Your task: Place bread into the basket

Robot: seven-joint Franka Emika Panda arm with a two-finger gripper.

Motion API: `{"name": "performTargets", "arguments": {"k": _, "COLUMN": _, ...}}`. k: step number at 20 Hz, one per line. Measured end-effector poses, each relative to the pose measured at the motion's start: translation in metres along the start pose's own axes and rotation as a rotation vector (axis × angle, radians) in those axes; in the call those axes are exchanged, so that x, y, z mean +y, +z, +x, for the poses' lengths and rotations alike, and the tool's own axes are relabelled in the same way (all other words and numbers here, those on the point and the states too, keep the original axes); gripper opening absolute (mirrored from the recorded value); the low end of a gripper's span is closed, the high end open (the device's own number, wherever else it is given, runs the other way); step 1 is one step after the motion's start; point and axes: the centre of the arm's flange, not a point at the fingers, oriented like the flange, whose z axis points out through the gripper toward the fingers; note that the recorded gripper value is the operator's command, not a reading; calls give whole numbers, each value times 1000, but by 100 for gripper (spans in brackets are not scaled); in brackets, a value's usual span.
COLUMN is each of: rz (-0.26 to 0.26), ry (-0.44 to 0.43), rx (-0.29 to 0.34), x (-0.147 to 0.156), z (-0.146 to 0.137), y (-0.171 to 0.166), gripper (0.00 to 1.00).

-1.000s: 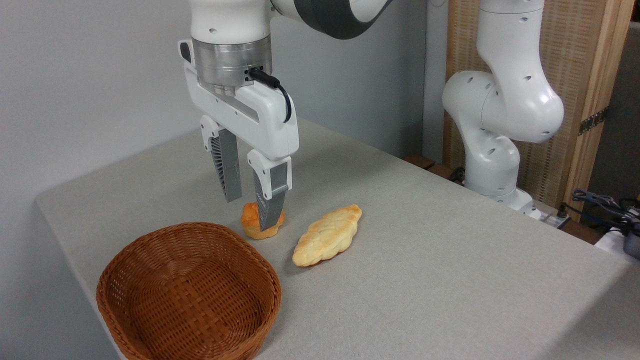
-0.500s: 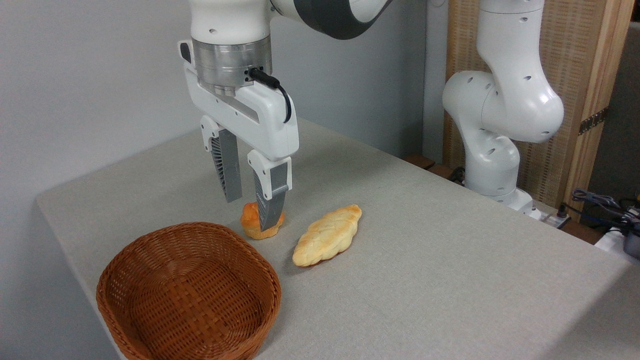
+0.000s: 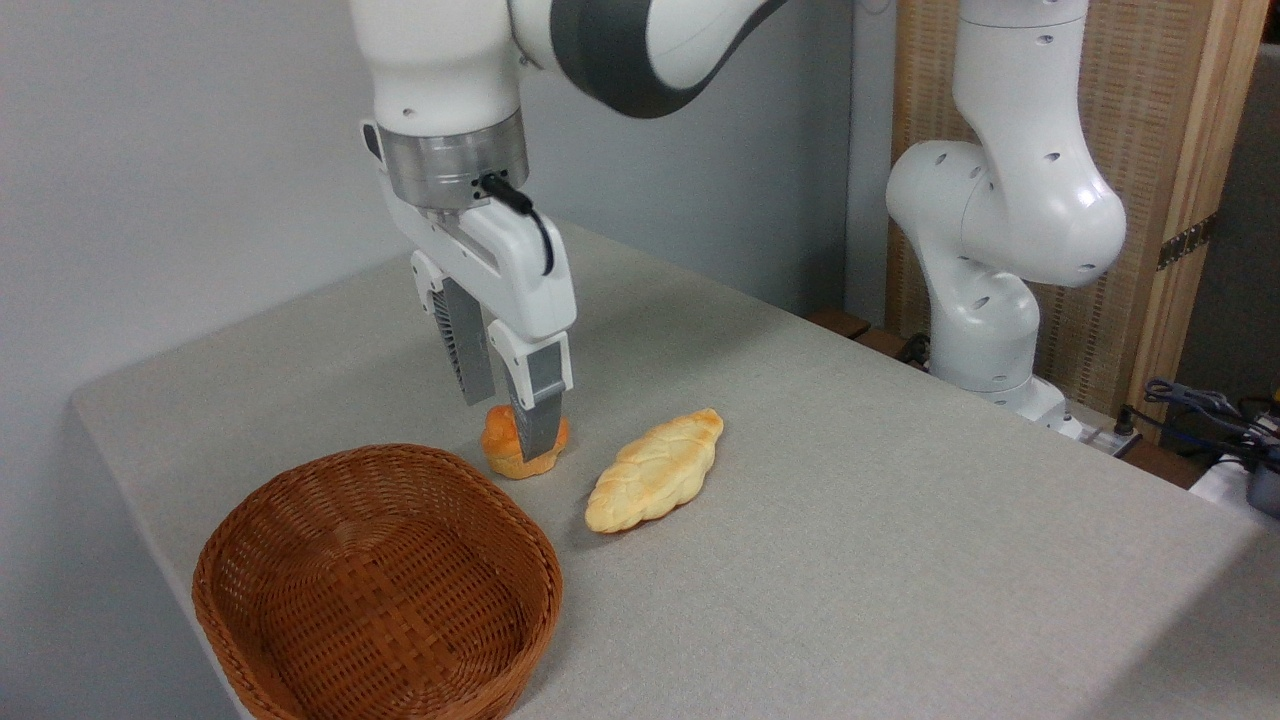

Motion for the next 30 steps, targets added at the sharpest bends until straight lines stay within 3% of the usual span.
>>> {"name": "performTargets", "arguments": {"k": 7, "rz": -36, "ry": 64, "rx": -39, "x": 31, "z": 19, "y": 26, "gripper": 100}}
{"name": "performTargets", "arguments": {"k": 12, "rz": -62, "ry": 141, "rx": -69, "x": 69, "z": 40, "y": 46, "gripper": 100}}
{"name": "performTargets", "arguments": {"k": 18, "rz": -48, "ry": 231, "rx": -60, "x": 115, "z": 61, "y": 76, "gripper": 100}}
{"name": "performTargets", "arguments": {"k": 30, "rz": -56, "ry": 270, "rx": -126, "x": 117, "z": 51, "y": 105, "gripper": 100}}
